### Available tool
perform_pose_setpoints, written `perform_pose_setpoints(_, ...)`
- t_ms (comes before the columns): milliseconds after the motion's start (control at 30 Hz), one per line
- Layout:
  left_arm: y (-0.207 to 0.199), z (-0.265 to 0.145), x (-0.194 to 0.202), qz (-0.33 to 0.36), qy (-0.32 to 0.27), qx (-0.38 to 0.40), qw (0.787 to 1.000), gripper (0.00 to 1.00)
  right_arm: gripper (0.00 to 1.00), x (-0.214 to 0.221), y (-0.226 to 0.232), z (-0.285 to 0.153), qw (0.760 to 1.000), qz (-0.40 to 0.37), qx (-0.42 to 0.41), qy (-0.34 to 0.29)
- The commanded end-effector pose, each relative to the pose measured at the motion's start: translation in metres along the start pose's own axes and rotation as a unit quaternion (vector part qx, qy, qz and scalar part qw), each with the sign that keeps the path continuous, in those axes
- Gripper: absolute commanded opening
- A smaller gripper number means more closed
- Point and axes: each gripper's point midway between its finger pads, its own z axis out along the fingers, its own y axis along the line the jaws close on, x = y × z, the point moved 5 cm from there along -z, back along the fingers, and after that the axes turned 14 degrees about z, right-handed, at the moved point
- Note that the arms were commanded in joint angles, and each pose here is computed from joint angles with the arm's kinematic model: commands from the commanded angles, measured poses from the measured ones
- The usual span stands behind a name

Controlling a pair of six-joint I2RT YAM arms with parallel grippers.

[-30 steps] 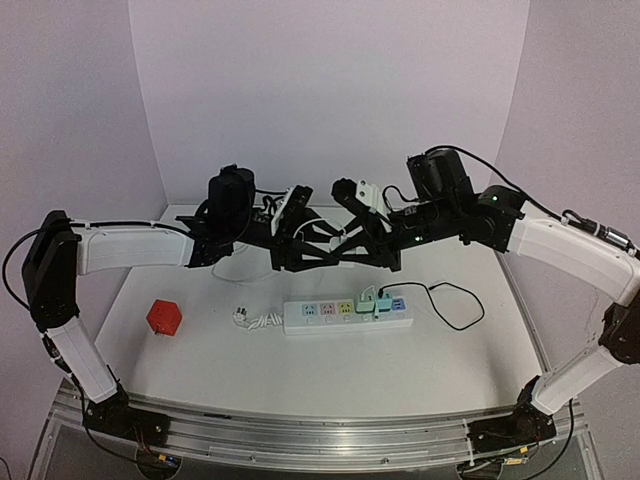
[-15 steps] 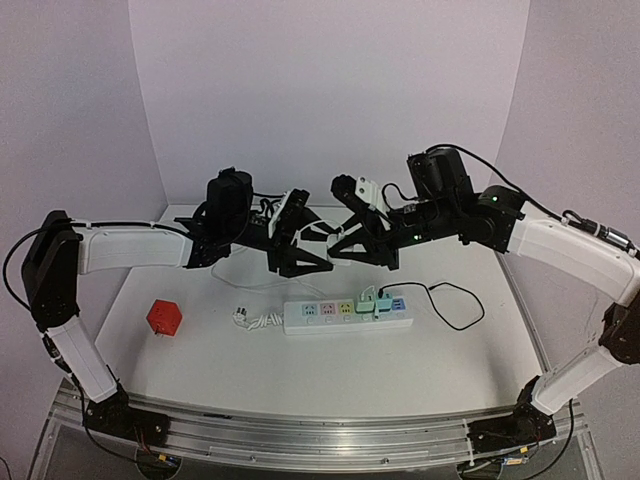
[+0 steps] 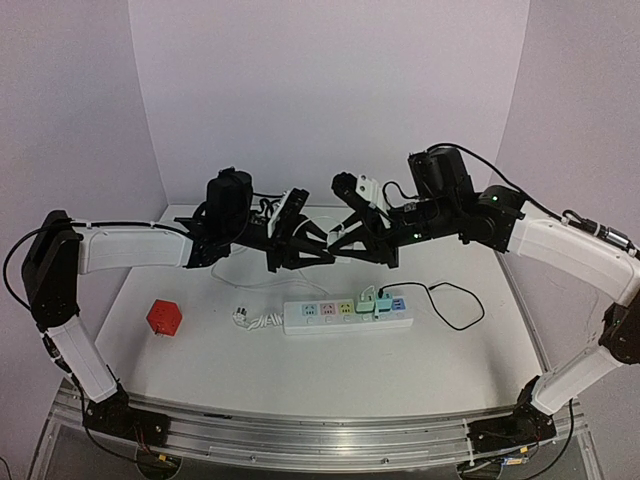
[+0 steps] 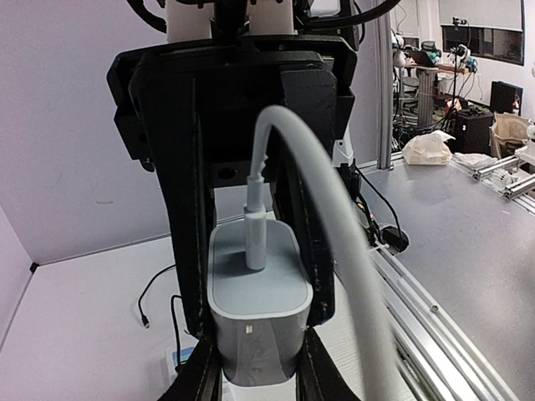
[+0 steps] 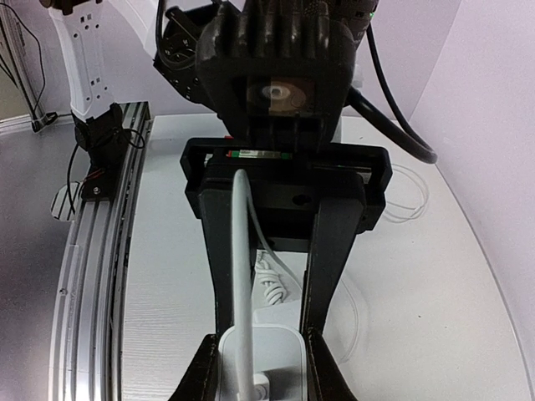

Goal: Insert the plug

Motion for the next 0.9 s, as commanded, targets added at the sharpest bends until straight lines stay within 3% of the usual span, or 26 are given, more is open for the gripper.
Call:
perform_pose_setpoints(0,0.007,0.002,-0.014,0.029,-0.017,-0.005,0.999,0.12,0.0,-0.014,0.004,0.005,0.999,-0.007,-0.02,-0.024)
perform_pose_setpoints(100,0.007,0.002,-0.016,0.028,-0.019,-0.006,0.999,0.0,0.0,-0.011,0.002,0.008,1.0,-0.002,-0.016,-0.018)
perform_pose_setpoints(367,0.012,0.0,-0.014,-0.01,-0.017,-0.025,1.0,0.0,0.03,-0.004,-0.006,0.015,1.0,0.009,0.005,-0.009)
perform_pose_setpoints(567,0.015,-0.004,-0.004,-0.028,-0.002,-0.047,0.998,0.0,0.49,0.0,-0.01,0.017,1.0,0.025,0.017,-0.003)
perform_pose_setpoints(867,0.009,-0.007,0.007,-0.016,0.018,-0.045,0.999,0.0,0.69,-0.004,-0.011,0.008,0.999,0.033,0.035,-0.007)
